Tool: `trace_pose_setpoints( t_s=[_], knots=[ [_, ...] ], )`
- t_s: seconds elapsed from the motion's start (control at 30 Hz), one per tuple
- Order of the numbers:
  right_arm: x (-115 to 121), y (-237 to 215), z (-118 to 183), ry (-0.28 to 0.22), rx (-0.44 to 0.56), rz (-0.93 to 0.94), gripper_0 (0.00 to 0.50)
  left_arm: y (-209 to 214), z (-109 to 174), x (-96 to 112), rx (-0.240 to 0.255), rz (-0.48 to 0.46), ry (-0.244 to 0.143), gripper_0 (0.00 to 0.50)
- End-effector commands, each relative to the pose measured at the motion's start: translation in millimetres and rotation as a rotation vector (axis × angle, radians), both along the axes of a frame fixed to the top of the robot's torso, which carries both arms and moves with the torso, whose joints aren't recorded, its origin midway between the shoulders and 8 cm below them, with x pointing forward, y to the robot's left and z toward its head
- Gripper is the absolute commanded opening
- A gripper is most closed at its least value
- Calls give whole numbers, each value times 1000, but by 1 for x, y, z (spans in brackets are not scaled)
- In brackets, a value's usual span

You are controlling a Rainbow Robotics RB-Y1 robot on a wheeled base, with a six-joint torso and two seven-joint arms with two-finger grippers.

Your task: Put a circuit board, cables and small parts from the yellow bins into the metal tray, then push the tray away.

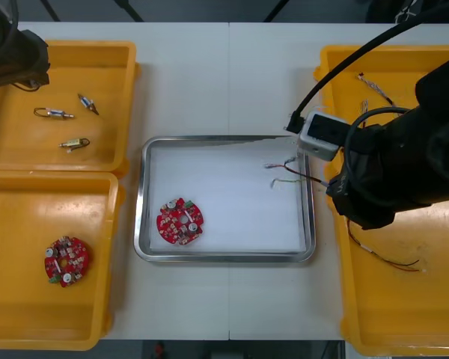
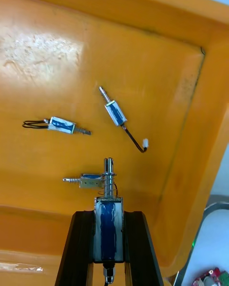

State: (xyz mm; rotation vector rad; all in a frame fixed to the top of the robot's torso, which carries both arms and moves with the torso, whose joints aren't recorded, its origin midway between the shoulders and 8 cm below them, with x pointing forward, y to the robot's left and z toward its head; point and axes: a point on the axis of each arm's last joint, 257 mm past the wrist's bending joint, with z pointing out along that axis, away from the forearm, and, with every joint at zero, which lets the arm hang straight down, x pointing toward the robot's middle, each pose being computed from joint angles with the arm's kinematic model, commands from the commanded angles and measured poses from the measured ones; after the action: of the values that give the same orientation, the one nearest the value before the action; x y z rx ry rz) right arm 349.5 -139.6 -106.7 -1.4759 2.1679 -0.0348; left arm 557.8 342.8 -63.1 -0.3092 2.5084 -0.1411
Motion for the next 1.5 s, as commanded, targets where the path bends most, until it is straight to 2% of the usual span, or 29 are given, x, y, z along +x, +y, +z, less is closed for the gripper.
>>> trace_pose_setpoints(
  t_s=[0.03,0.27,0.5,0.7,0.87,1.17,1.33,1.4,1.43,1.47,1.5],
  knots=[
    [-1,4,-10,4,-108,78,0,9,4,-9,1,44,-28,0],
    [-2,17,-46,41,-219,135,0,-12,-15,-10,30,26,-36,0],
    [11,54,-73,43,-201,176,0,-34,-27,-8,40,22,-61,0],
    [23,78,-95,40,-191,188,0,-51,-25,-18,59,-6,-66,0],
    [35,94,-116,33,-177,187,0,-61,-27,-27,70,-29,-87,0],
    [47,107,-150,7,-191,185,0,-64,-27,-30,78,-33,-102,0],
    [47,108,-154,14,-197,177,8,-62,-25,-28,88,-25,-112,0],
    [47,107,-155,16,-198,171,44,-62,-25,-28,88,-25,-112,0],
    [47,107,-155,18,-197,170,90,-62,-25,-28,88,-25,-112,0],
    [47,107,-155,18,-197,170,90,-62,-25,-28,88,-25,-112,0],
    [47,107,-155,15,-199,171,252,-62,-25,-28,88,-25,-112,0]
  ],
)
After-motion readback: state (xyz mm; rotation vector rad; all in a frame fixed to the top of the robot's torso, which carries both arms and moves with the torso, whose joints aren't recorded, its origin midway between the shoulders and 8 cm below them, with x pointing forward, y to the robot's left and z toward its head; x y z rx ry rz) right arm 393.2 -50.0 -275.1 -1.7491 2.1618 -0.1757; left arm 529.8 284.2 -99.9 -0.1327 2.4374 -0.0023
